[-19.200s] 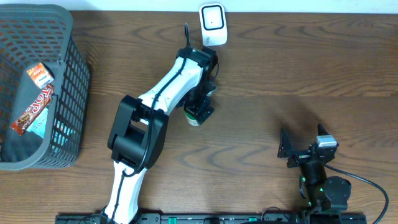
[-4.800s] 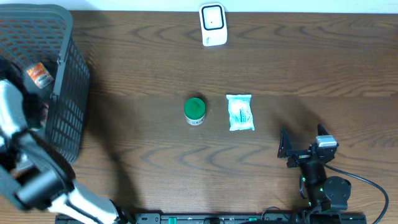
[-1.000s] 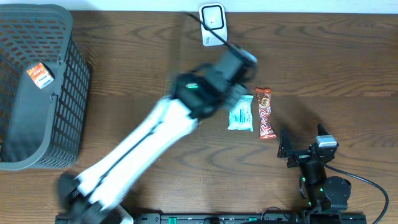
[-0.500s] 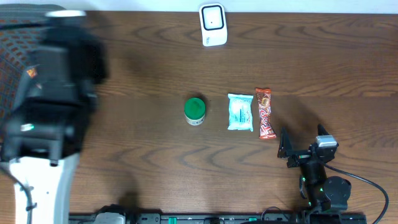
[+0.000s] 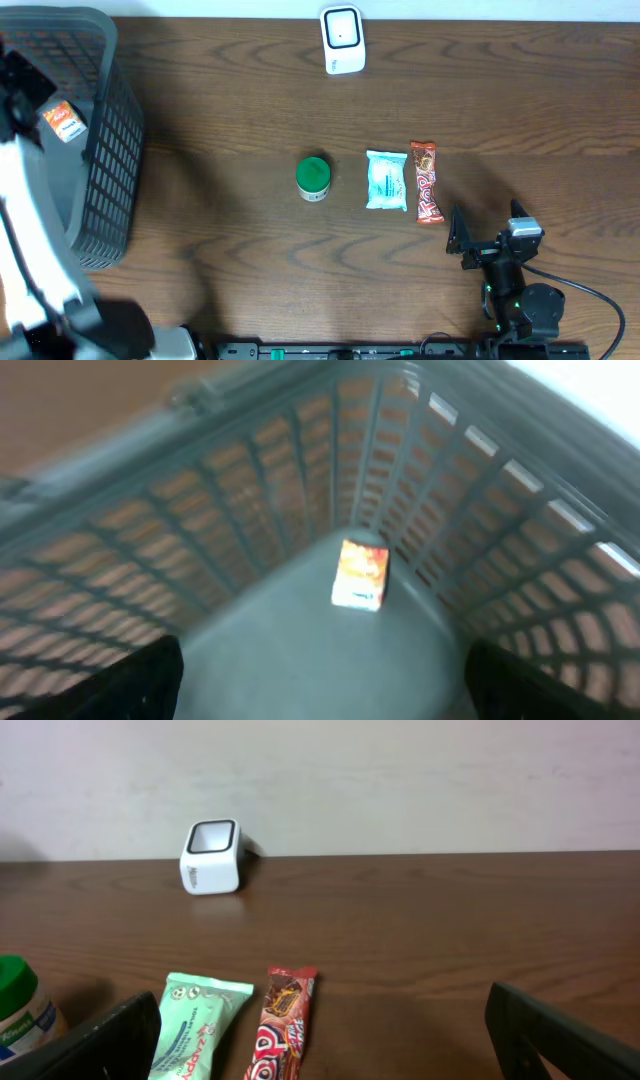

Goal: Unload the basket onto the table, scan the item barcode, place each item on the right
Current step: 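Reach the left gripper into the basket and grasp the orange box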

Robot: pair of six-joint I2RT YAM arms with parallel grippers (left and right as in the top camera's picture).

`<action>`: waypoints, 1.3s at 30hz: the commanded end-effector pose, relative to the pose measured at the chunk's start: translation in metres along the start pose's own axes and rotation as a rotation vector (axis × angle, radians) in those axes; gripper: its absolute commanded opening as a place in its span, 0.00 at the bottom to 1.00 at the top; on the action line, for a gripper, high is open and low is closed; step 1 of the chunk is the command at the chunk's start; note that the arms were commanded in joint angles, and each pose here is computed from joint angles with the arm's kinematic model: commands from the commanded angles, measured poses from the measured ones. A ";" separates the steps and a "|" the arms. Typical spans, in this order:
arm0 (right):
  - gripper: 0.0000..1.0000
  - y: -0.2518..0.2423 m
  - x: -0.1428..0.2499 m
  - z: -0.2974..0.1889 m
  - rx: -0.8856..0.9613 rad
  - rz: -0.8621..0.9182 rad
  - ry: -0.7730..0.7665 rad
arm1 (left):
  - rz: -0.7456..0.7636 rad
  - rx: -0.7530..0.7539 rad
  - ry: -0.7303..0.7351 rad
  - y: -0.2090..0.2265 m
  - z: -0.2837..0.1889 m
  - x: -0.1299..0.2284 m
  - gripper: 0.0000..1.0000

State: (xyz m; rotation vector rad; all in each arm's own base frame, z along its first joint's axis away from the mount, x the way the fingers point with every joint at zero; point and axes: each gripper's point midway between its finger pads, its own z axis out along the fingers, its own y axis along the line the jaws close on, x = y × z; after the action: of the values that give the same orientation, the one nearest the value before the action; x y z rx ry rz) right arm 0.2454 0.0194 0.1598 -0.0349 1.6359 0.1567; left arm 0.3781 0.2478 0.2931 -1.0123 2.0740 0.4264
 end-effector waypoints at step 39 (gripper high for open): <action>0.99 0.004 0.001 0.000 -0.020 0.009 0.002 | -0.016 -0.037 0.246 -0.037 0.272 0.157 0.78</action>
State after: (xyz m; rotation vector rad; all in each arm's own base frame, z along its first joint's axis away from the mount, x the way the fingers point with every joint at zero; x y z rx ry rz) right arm 0.2454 0.0194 0.1598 -0.0352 1.6359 0.1564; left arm 0.4864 0.3117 0.0320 -1.1565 2.1938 0.3721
